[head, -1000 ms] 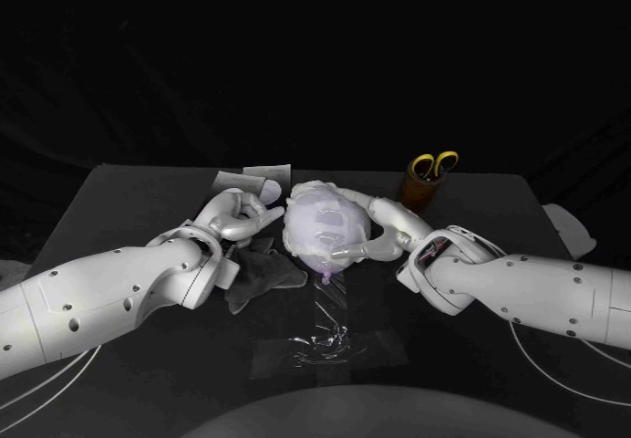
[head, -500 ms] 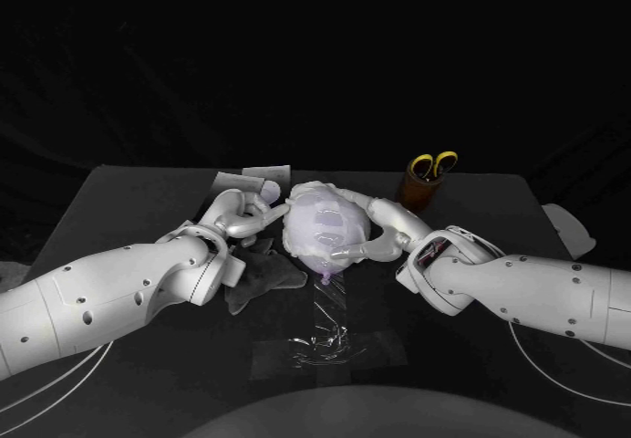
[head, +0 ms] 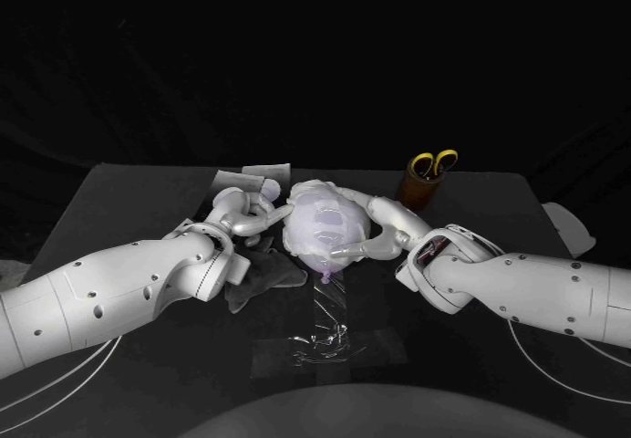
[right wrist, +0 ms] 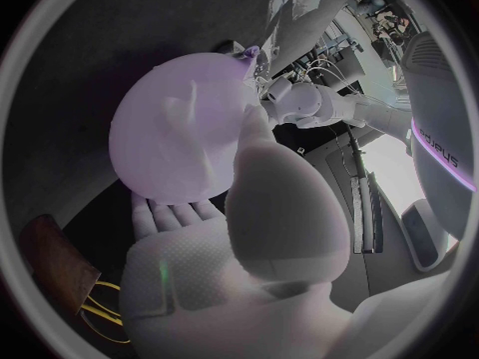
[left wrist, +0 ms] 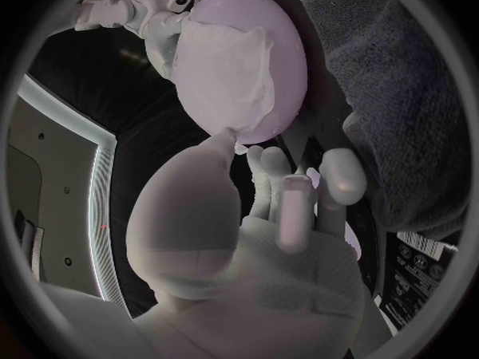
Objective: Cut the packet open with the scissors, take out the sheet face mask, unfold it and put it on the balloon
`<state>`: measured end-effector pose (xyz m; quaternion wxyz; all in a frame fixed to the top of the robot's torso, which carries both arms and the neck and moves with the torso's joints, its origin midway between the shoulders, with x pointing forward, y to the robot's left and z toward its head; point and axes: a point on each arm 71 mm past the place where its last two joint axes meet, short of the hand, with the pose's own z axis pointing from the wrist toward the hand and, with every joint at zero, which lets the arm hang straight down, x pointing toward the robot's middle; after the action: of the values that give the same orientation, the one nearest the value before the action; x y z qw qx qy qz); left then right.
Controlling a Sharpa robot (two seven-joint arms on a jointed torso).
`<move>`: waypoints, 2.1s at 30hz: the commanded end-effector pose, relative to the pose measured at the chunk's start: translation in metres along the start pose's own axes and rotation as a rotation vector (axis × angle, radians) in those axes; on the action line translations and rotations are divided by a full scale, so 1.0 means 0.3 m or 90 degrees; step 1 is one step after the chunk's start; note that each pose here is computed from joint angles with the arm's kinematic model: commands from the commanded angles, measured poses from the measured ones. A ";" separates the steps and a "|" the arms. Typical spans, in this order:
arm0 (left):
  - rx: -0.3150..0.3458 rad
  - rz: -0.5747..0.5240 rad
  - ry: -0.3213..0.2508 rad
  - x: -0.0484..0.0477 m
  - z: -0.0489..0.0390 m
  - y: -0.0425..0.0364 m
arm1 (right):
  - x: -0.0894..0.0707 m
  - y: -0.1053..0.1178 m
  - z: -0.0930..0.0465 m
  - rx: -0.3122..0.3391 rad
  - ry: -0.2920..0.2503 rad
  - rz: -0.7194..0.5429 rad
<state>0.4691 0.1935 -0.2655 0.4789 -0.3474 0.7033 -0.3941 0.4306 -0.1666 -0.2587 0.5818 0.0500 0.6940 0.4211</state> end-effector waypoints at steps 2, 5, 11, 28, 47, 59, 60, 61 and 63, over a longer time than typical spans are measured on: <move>-0.006 -0.001 0.023 0.017 0.004 -0.002 | 0.036 -0.008 -0.010 0.013 0.044 0.006; -0.011 0.005 0.021 0.015 0.007 0.001 | 0.037 -0.008 -0.009 0.013 0.044 0.007; -0.020 0.022 0.010 0.002 0.014 0.012 | 0.037 -0.007 -0.009 0.012 0.044 0.007; -0.034 0.054 -0.023 -0.049 0.014 0.041 | 0.035 -0.008 -0.012 0.013 0.044 0.007; 0.082 0.000 0.051 -0.053 -0.059 -0.004 | 0.032 -0.012 -0.014 0.014 0.042 0.006; 0.149 0.083 0.054 -0.040 -0.111 0.014 | 0.031 -0.015 -0.014 0.016 0.042 0.006; 0.150 0.087 0.051 -0.035 -0.112 0.017 | 0.031 -0.015 -0.013 0.016 0.042 0.006; 0.151 0.091 0.049 -0.029 -0.113 0.022 | 0.032 -0.015 -0.013 0.016 0.042 0.006; 0.151 0.095 0.045 -0.017 -0.114 0.028 | 0.032 -0.015 -0.013 0.016 0.042 0.006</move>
<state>0.4385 0.2143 -0.2668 0.4961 -0.2555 0.7027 -0.4413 0.4308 -0.1683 -0.2589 0.5822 0.0512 0.6943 0.4199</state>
